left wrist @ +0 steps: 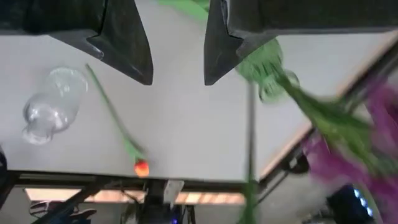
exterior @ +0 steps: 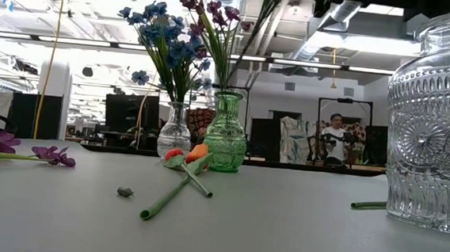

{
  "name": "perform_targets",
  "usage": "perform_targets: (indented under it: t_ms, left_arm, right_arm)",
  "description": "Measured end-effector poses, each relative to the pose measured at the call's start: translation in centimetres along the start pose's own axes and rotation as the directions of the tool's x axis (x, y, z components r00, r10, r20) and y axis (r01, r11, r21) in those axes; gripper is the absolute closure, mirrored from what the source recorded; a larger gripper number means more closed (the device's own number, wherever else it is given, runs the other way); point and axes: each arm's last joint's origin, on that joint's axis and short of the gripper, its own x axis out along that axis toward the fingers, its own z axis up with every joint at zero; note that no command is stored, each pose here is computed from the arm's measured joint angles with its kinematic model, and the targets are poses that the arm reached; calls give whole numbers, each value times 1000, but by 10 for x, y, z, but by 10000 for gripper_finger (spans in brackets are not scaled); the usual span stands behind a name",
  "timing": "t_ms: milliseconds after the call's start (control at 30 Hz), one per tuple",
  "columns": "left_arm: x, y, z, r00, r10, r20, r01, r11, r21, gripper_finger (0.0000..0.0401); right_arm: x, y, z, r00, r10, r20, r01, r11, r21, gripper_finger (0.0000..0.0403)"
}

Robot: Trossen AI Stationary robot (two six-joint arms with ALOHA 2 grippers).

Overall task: Sort flowers into vase by color
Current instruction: Put the right violet flowers into the green vase

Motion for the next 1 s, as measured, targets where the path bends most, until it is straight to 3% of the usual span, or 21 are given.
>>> perform_targets:
  t_ms: [200,367,1000]
  left_arm:
    - [11,2,-38,1000,4,-21,-6,995,-103,271]
    - [15,4,-54,1000,-1,-2,1,988,-157,271]
    - [16,4,-56,1000,-4,9,6,983,-183,272]
  right_arm:
    - [-1,-15,-1,998,-62,-5,62,998,-9,367]
    - [0,-24,-8,995,-94,-43,93,996,-13,367]
    - [23,-26,-51,977,-88,-195,90,996,-2,345]
